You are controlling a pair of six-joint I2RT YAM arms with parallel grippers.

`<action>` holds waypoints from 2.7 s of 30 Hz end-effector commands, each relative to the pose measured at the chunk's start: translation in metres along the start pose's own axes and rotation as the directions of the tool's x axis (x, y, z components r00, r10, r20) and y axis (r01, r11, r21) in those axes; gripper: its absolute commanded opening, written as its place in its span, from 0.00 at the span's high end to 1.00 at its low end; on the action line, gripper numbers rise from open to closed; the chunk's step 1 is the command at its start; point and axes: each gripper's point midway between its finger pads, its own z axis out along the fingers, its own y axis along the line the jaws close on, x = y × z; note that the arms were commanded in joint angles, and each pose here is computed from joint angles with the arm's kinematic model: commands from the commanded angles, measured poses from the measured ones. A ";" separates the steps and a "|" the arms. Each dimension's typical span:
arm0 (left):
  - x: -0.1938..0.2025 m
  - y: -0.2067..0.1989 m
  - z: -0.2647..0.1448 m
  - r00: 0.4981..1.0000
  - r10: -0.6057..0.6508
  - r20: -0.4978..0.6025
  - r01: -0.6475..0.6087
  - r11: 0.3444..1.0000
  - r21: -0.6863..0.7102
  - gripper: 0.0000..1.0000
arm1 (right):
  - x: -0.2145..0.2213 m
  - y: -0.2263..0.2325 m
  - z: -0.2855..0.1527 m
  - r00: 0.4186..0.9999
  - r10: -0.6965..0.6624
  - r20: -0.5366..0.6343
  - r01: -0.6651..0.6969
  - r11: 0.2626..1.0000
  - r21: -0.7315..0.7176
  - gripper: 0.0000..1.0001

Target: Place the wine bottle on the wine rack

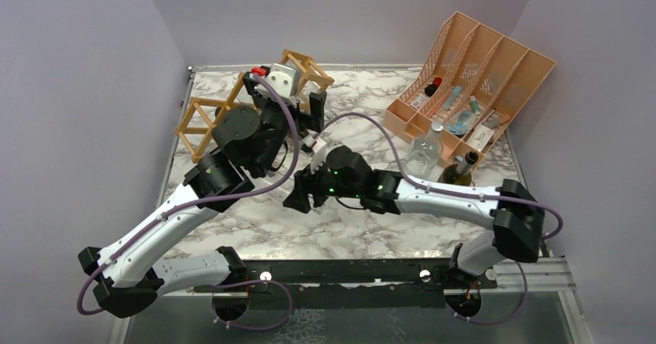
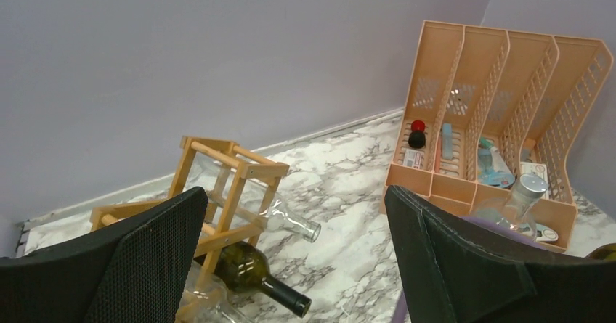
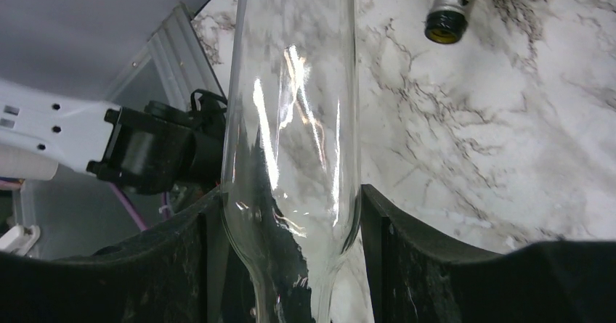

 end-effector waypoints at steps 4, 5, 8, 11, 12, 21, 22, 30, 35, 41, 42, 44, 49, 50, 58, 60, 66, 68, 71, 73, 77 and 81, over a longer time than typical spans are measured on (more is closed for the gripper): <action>-0.020 0.034 -0.032 1.000 -0.028 0.012 0.029 0.995 -0.098 0.01 | -0.067 0.033 0.054 0.972 0.051 0.229 -0.044 0.998 -0.036 0.99; -0.022 0.038 -0.036 0.999 -0.027 0.017 0.029 0.994 -0.106 0.01 | -0.072 0.034 0.060 0.969 0.058 0.240 -0.052 0.998 -0.032 0.99; -0.029 0.049 -0.048 0.999 -0.030 0.034 0.034 0.992 -0.126 0.01 | -0.078 0.032 0.076 0.962 0.074 0.264 -0.075 0.997 -0.006 0.99; -0.035 0.056 -0.057 0.998 -0.032 0.051 0.039 0.990 -0.133 0.01 | -0.084 0.025 0.088 0.952 0.101 0.288 -0.116 0.993 0.037 0.99; -0.037 0.058 -0.061 0.998 -0.034 0.057 0.041 0.990 -0.136 0.01 | -0.084 0.023 0.091 0.951 0.106 0.292 -0.126 0.991 0.048 0.99; -0.038 0.066 -0.071 0.997 -0.029 0.070 0.039 0.988 -0.149 0.01 | -0.083 0.009 0.112 0.942 0.140 0.303 -0.182 0.977 0.113 0.99; -0.039 0.066 -0.071 0.997 -0.028 0.070 0.038 0.988 -0.149 0.01 | -0.084 0.010 0.116 0.942 0.145 0.302 -0.184 0.977 0.108 0.99; -0.043 0.067 -0.074 0.997 -0.024 0.076 0.035 0.989 -0.145 0.01 | -0.099 0.008 0.146 0.918 0.186 0.351 -0.237 0.965 0.109 0.99; -0.045 0.070 -0.076 0.997 -0.022 0.080 0.034 0.988 -0.152 0.01 | -0.108 0.001 0.166 0.900 0.205 0.385 -0.275 0.952 0.137 0.98; -0.044 0.071 -0.077 0.997 -0.017 0.073 0.028 0.988 -0.154 0.01 | -0.121 0.004 0.183 0.896 0.189 0.401 -0.262 0.956 0.134 0.91; -0.043 0.070 -0.076 0.997 -0.016 0.072 0.027 0.988 -0.152 0.01 | -0.121 0.003 0.185 0.897 0.182 0.403 -0.257 0.956 0.139 0.89; -0.043 0.071 -0.077 0.997 -0.014 0.072 0.025 0.988 -0.152 0.01 | -0.124 0.003 0.190 0.897 0.174 0.407 -0.250 0.958 0.142 0.85; -0.043 0.071 -0.077 0.998 -0.012 0.069 0.022 0.988 -0.152 0.01 | -0.125 -0.001 0.205 0.903 0.146 0.403 -0.228 0.960 0.162 0.76; -0.043 0.071 -0.077 0.998 -0.012 0.069 0.022 0.988 -0.152 0.01 | -0.124 -0.002 0.208 0.905 0.143 0.401 -0.225 0.960 0.166 0.75; -0.043 0.071 -0.078 0.998 -0.012 0.068 0.022 0.988 -0.153 0.01 | -0.120 -0.008 0.226 0.907 0.149 0.395 -0.226 0.961 0.158 0.66; -0.043 0.071 -0.077 0.998 -0.013 0.066 0.023 0.988 -0.152 0.01 | -0.118 -0.009 0.228 0.907 0.166 0.386 -0.240 0.959 0.152 0.62; -0.040 0.070 -0.076 0.998 -0.014 0.060 0.023 0.988 -0.151 0.01 | -0.117 -0.012 0.230 0.907 0.191 0.375 -0.261 0.954 0.145 0.44; -0.041 0.069 -0.076 0.998 -0.014 0.060 0.023 0.989 -0.149 0.01 | -0.118 -0.014 0.229 0.909 0.190 0.372 -0.261 0.954 0.150 0.36; -0.041 0.070 -0.077 0.998 -0.016 0.060 0.025 0.988 -0.150 0.01 | -0.121 -0.015 0.226 0.914 0.170 0.368 -0.241 0.958 0.157 0.19; -0.043 0.070 -0.077 0.998 -0.017 0.062 0.026 0.988 -0.149 0.01 | -0.124 -0.014 0.222 0.917 0.153 0.369 -0.225 0.961 0.161 0.14; -0.043 0.071 -0.078 0.998 -0.014 0.061 0.023 0.988 -0.153 0.01 | -0.135 -0.010 0.210 0.912 0.138 0.386 -0.209 0.966 0.149 0.08; -0.057 0.074 -0.082 0.995 -0.026 0.092 0.040 0.988 -0.152 0.01 | -0.141 -0.007 0.199 0.912 0.124 0.391 -0.197 0.968 0.153 0.06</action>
